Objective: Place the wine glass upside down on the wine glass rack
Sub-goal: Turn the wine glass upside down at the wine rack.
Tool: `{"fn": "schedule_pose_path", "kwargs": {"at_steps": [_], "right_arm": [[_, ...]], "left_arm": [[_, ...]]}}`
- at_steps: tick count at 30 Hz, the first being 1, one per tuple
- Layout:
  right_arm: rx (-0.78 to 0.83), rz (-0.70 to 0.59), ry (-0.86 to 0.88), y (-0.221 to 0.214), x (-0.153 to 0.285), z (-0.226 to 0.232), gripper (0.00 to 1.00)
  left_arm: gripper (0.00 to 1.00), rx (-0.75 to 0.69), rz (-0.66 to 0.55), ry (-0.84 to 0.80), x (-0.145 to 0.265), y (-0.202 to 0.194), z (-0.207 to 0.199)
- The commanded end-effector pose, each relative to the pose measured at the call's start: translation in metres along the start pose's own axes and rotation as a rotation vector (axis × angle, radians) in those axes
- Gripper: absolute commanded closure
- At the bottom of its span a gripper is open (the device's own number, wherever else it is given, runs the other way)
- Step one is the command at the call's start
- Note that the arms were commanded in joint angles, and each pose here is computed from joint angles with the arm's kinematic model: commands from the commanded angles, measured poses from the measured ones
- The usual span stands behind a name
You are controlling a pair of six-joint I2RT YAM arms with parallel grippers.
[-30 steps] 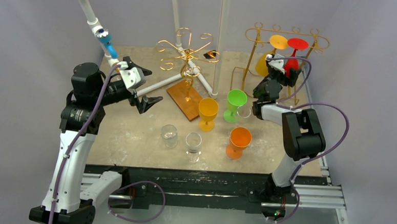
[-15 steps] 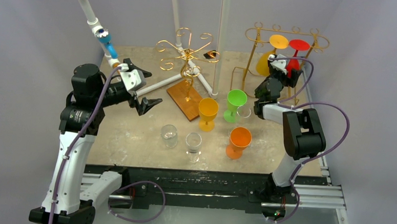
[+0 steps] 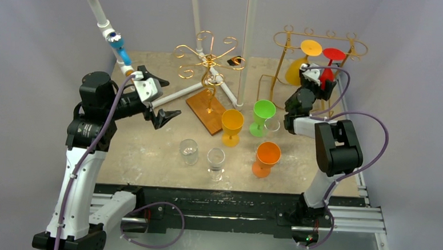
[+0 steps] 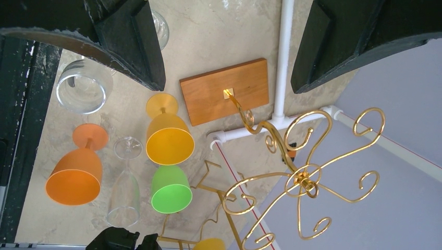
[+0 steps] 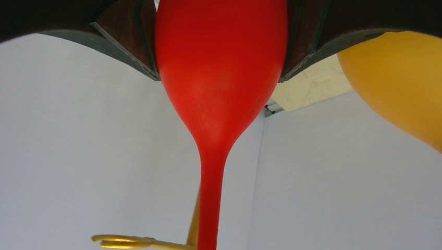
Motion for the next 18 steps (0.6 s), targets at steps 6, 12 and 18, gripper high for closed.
{"fn": "schedule_pose_path", "kwargs": {"at_steps": [6, 12, 18], "right_arm": [[-0.050, 0.046, -0.032, -0.008, 0.006, -0.005, 0.23], [-0.075, 0.066, -0.030, -0.002, 0.011, -0.014, 0.01], [-0.118, 0.085, 0.034, 0.002, 0.023, -0.027, 0.01]], "left_arm": [[0.00, -0.048, -0.050, -0.023, 0.002, 0.010, -0.004], [0.00, -0.046, -0.064, -0.033, 0.002, 0.012, -0.007], [0.00, -0.040, -0.080, -0.042, 0.005, 0.017, -0.010]]}}
Point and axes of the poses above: each gripper's point midway between its finger pads, its own x axis back along the fingers, its own z axis along the line the jaws close on, y = z × x, the point moved 9 cm from there along x, back along the fingers, and after that the axes turned 6 degrees about x, right-handed, at the moved point
